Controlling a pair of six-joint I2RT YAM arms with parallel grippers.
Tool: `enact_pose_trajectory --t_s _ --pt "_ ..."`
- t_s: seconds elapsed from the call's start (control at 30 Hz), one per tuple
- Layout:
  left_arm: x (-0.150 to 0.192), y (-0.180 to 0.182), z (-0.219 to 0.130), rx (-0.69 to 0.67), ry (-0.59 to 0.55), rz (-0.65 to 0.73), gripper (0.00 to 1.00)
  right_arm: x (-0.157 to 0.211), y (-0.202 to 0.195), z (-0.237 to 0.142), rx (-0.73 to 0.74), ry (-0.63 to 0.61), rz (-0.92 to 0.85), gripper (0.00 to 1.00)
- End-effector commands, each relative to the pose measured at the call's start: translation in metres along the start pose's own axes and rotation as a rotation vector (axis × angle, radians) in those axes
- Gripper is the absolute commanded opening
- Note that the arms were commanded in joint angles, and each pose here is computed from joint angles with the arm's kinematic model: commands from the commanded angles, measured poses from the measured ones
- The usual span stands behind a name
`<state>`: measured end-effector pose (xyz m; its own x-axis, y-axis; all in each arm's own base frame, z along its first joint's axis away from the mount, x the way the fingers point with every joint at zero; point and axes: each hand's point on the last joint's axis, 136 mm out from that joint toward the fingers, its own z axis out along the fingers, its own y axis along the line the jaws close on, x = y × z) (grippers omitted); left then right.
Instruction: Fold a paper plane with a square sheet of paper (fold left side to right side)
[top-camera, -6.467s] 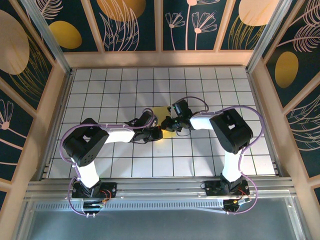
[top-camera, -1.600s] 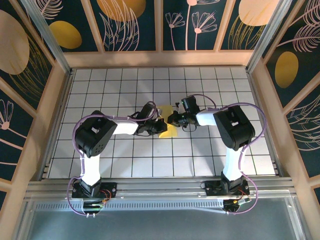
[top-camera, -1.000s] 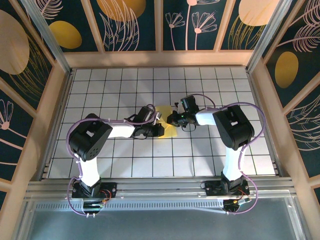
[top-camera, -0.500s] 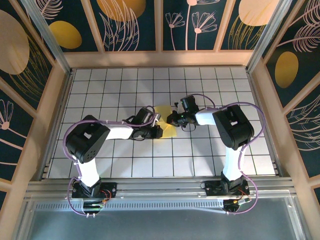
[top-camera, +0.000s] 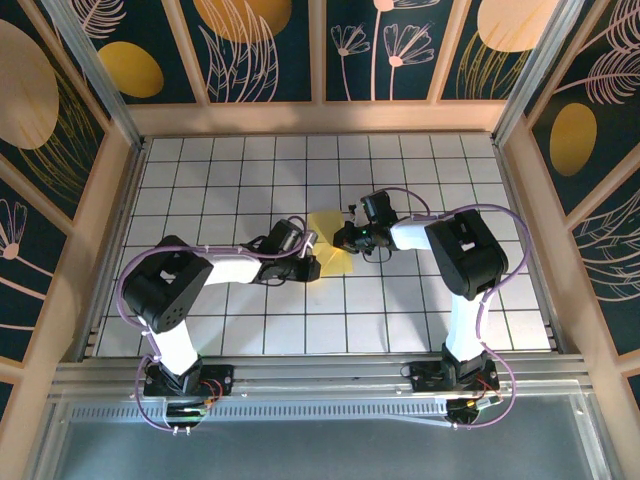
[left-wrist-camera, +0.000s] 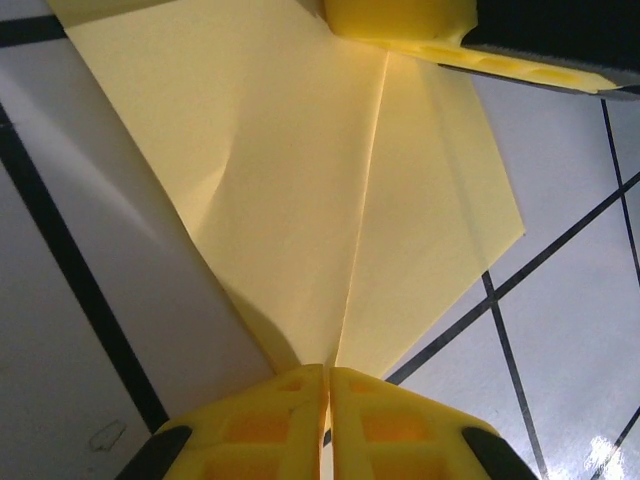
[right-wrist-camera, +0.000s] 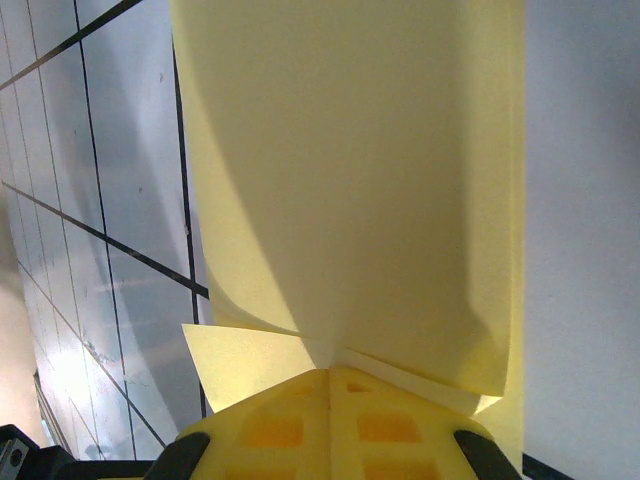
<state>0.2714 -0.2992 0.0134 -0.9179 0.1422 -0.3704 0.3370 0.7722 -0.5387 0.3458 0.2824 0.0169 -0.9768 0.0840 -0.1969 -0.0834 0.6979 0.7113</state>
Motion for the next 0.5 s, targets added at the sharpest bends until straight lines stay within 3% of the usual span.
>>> enact_pose_trajectory --t_s 0.0,0.47 --pt "0.0491 0.0312 -0.0028 -0.128 0.149 -0.035 0.11 0.0326 -0.0545 0.0132 0.186 0.087 0.061 0.0" --pt "0.0464 0.0238 -0.0108 -0.166 0.121 -0.007 0.11 0.0286 -0.0467 0.012 0.173 0.084 0.051 0.0"
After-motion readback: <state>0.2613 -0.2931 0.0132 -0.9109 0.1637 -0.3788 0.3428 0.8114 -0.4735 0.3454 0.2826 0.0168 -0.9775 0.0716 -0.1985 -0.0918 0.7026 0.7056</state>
